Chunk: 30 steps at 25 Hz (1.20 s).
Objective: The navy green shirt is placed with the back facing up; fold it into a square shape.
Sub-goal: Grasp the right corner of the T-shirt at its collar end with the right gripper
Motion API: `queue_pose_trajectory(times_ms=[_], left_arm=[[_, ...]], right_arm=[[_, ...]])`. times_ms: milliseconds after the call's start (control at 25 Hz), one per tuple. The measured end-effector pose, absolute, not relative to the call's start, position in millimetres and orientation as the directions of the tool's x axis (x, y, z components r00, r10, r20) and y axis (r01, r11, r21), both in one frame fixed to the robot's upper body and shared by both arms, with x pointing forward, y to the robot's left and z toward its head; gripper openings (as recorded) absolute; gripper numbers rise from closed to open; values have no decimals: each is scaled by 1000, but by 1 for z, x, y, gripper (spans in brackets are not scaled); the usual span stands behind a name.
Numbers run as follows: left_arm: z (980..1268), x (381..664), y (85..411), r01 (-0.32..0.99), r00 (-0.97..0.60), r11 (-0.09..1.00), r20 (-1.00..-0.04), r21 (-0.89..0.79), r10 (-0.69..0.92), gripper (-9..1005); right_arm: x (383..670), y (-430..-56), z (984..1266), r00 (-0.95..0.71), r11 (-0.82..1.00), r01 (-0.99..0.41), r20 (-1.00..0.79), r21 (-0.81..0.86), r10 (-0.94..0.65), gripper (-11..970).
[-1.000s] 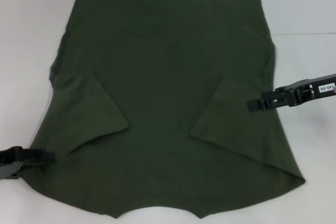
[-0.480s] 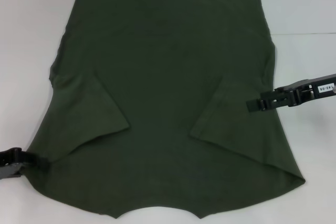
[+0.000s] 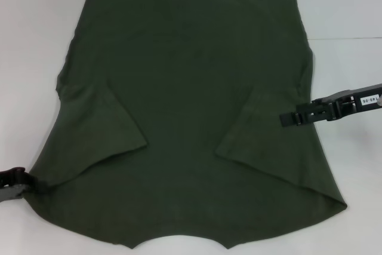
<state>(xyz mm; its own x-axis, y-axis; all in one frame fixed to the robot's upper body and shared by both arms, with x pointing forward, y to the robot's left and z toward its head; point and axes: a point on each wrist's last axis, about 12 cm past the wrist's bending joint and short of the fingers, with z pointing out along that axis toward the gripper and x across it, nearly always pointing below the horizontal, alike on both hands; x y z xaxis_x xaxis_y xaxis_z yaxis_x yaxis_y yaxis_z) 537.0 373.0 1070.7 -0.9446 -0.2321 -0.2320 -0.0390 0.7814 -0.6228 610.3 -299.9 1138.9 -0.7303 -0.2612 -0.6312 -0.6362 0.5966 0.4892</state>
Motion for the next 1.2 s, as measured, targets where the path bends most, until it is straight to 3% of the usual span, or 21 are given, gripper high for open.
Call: queue_pose_trajectory(times_ms=[80, 160, 680, 1200], left_arm=[[1072, 538, 372, -32, -948, 781, -230, -623, -222, 250], [1073, 538, 371, -28, -948, 779, -229, -627, -219, 57], [1079, 543, 368, -3, -952, 769, -234, -640, -198, 15], [1080, 544, 367, -7, -951, 763, -232, -646, -205, 16]], right_arm=[[610, -300, 1138, -732, 597, -634, -630, 491, -260, 886], [609, -301, 1138, -742, 602, -623, -620, 499, -253, 885], [598, -330, 1138, -919, 714, -359, -362, 601, -158, 883], [569, -347, 1109, -970, 738, -220, -225, 638, -94, 882]])
